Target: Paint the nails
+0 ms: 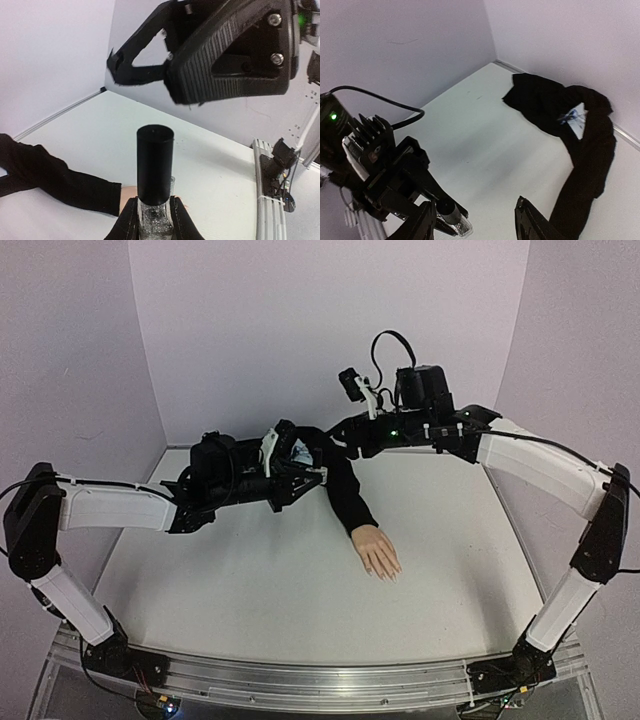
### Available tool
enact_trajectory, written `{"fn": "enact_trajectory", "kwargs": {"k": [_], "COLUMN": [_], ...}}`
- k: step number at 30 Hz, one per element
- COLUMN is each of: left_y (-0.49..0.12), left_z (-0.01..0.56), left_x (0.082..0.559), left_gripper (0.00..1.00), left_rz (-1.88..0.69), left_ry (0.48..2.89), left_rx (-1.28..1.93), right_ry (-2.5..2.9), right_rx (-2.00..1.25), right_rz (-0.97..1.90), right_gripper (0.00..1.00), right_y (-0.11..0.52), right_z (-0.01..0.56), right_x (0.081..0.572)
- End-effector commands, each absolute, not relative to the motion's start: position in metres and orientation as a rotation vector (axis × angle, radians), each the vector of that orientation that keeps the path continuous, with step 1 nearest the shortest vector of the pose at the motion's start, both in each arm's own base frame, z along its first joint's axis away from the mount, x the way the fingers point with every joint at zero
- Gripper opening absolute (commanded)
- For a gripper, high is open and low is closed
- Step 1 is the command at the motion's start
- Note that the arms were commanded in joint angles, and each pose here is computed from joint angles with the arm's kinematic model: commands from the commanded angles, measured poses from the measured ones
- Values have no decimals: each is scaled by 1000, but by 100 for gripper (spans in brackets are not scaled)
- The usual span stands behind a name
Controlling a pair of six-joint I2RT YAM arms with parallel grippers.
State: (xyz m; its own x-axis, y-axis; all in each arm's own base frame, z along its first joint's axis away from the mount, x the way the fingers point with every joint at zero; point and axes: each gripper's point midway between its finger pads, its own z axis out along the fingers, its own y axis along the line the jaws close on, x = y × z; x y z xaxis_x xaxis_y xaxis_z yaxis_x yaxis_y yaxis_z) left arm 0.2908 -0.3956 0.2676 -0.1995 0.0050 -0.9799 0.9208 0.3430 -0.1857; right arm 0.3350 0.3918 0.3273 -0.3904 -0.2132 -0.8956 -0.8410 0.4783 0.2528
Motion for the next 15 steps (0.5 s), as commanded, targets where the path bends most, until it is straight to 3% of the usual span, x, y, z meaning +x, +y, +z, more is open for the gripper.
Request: {"fn": "enact_trajectory", "kwargs": {"k": [1,5,9,12,15], "left_y": [-398,-401,-402,-402,-402], "left_z": [310,312,313,315,316], "left_x": [267,264,265,265,265], "left_gripper": [0,0,0,0,0], "left_rz": [-1155,-1175,-1178,-1179,-1179], "left_ry": [1362,1355,1354,1349,1348], "left_rx": [961,978,984,988,990], "right_ry": [1741,1731,1739,1757,1761], "right_rx": [-1161,-1191,-1199,-1183,-1180], "right_rz": [1251,1301,1340,1309,1297], "right_gripper": [48,41,24,33,31], "right_y": [411,418,424,425,424], "right_z": [335,333,330,324,322], "right_x": [276,275,276,281,282]}}
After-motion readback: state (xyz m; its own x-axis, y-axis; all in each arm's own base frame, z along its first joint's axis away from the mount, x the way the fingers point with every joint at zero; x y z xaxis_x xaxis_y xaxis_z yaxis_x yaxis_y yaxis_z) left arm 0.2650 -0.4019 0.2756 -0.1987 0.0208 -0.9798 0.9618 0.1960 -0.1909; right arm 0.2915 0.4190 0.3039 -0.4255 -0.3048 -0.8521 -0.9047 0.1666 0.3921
